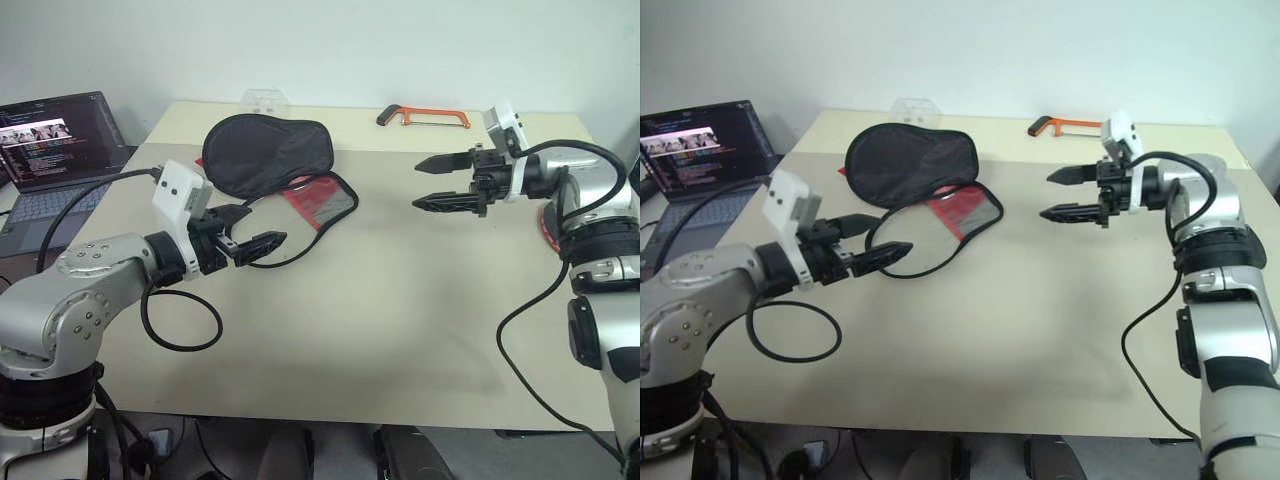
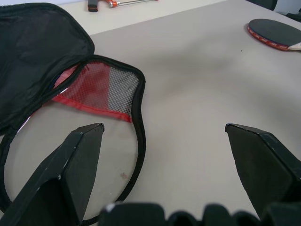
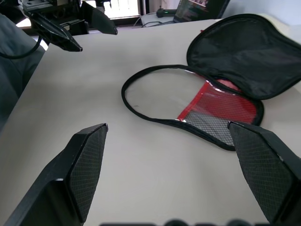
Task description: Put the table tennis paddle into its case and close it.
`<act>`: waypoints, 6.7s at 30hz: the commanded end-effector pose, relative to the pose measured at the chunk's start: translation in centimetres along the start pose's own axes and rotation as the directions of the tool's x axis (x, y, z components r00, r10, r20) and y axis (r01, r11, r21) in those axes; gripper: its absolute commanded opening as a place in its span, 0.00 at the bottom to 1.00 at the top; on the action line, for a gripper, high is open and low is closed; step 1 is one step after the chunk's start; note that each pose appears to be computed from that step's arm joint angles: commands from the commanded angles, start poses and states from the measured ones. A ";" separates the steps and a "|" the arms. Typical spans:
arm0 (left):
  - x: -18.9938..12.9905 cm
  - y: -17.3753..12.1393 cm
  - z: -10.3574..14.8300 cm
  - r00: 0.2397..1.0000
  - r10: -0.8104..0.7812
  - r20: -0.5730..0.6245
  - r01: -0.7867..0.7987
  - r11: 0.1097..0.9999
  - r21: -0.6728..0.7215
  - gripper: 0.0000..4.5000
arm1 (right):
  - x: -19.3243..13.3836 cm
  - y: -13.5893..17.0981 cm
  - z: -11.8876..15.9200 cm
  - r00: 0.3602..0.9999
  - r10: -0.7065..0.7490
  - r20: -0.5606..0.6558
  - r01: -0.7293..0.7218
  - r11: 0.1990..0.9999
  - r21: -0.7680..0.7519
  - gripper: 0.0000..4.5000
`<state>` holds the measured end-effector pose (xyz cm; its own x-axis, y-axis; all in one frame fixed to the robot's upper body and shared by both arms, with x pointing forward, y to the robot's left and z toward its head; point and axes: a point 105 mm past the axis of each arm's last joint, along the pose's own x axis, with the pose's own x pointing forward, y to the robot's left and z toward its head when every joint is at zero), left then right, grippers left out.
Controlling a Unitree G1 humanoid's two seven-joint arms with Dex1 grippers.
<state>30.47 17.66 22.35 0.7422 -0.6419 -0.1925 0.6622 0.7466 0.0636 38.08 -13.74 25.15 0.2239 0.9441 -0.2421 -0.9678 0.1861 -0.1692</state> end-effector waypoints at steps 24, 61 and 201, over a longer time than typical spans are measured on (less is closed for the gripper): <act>-1.3 1.1 2.5 0.997 0.051 0.059 -0.055 0.996 0.075 1.00 | -0.6 -0.2 1.2 1.000 0.017 0.021 -0.016 0.998 -0.066 0.99; 4.7 12.5 -10.0 0.763 0.540 -0.356 -0.638 0.720 -0.275 1.00 | -2.4 3.7 0.8 0.997 -0.064 0.031 0.064 0.998 -0.013 0.99; 3.2 9.1 -8.4 0.772 0.568 -0.285 -0.629 0.744 -0.224 0.75 | -1.1 2.4 -0.1 0.999 -0.046 0.010 0.046 0.999 -0.008 1.00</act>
<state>37.66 23.75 13.14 0.9059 -0.0445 -0.4212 0.0315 0.9988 -0.0378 35.82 -14.42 23.50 0.2706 0.9338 -0.2341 -0.9607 0.2465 -0.1272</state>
